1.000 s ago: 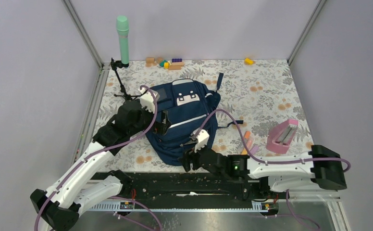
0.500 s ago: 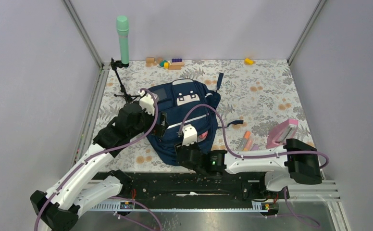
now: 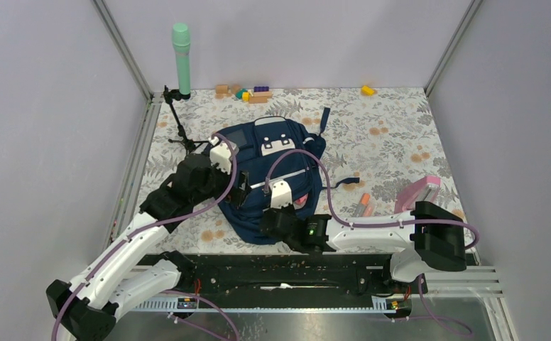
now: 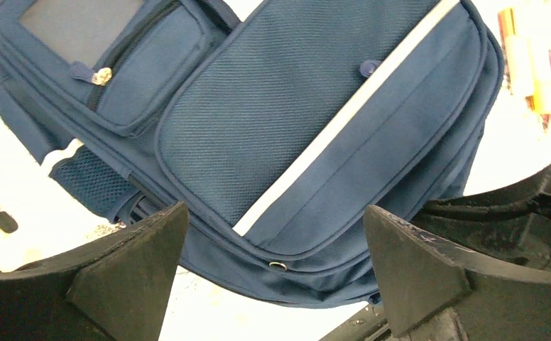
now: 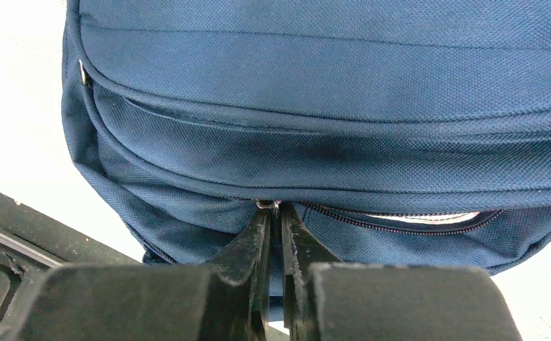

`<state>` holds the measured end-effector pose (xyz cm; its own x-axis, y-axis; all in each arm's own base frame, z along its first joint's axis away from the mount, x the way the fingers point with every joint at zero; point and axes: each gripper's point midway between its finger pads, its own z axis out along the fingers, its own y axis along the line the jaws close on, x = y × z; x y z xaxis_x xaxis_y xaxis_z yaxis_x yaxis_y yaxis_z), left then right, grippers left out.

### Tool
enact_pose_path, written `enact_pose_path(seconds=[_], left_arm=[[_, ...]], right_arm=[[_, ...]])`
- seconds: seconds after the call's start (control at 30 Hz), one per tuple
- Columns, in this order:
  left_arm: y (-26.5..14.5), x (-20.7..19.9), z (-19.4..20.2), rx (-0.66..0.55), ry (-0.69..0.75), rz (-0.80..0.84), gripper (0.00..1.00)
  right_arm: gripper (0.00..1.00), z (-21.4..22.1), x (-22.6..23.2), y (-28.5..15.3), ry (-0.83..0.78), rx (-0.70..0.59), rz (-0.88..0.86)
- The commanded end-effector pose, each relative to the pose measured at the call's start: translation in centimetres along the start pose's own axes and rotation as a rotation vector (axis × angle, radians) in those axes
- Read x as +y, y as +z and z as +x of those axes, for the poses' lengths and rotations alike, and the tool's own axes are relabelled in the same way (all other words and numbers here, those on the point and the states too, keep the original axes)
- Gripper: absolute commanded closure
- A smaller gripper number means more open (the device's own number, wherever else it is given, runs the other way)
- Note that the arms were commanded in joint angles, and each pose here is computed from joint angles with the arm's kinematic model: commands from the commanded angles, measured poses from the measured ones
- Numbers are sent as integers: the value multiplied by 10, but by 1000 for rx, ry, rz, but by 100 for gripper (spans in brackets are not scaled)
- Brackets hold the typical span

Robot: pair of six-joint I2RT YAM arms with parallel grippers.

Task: Pack the student bag
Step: Zip the student bag at the center of the board.

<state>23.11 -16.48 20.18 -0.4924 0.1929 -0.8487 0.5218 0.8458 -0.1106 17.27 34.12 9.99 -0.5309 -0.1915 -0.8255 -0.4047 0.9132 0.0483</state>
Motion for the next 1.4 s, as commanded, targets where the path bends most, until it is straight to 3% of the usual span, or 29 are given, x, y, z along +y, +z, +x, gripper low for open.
enact_pose_path(seconds=[0.0,0.13,0.3,0.57,0.63,0.8,1.07,1.3,1.37], left_arm=[[5,-21,-5,-14,42,130,1],[14,-38,10,31,98,218,10],[20,-64,29,106,228,271,9],[15,-102,41,64,341,405,7],[20,-109,48,95,364,419,12],[36,-110,57,165,403,375,21],[55,-109,33,100,426,303,27],[68,-117,34,99,494,270,28],[72,-114,36,102,504,252,37]], right_arm=[[100,-22,-9,6,16,-55,14],[100,-25,-13,0,59,-81,-86],[100,-19,-12,-6,96,-33,-268],[100,-30,-12,-32,72,-75,-397],[100,-33,-12,-39,76,-83,-430],[100,-34,-12,-47,90,-92,-471],[100,-29,-9,-51,108,-85,-512],[100,-30,-16,-55,117,-101,-500],[100,-31,-18,-56,122,-105,-497]])
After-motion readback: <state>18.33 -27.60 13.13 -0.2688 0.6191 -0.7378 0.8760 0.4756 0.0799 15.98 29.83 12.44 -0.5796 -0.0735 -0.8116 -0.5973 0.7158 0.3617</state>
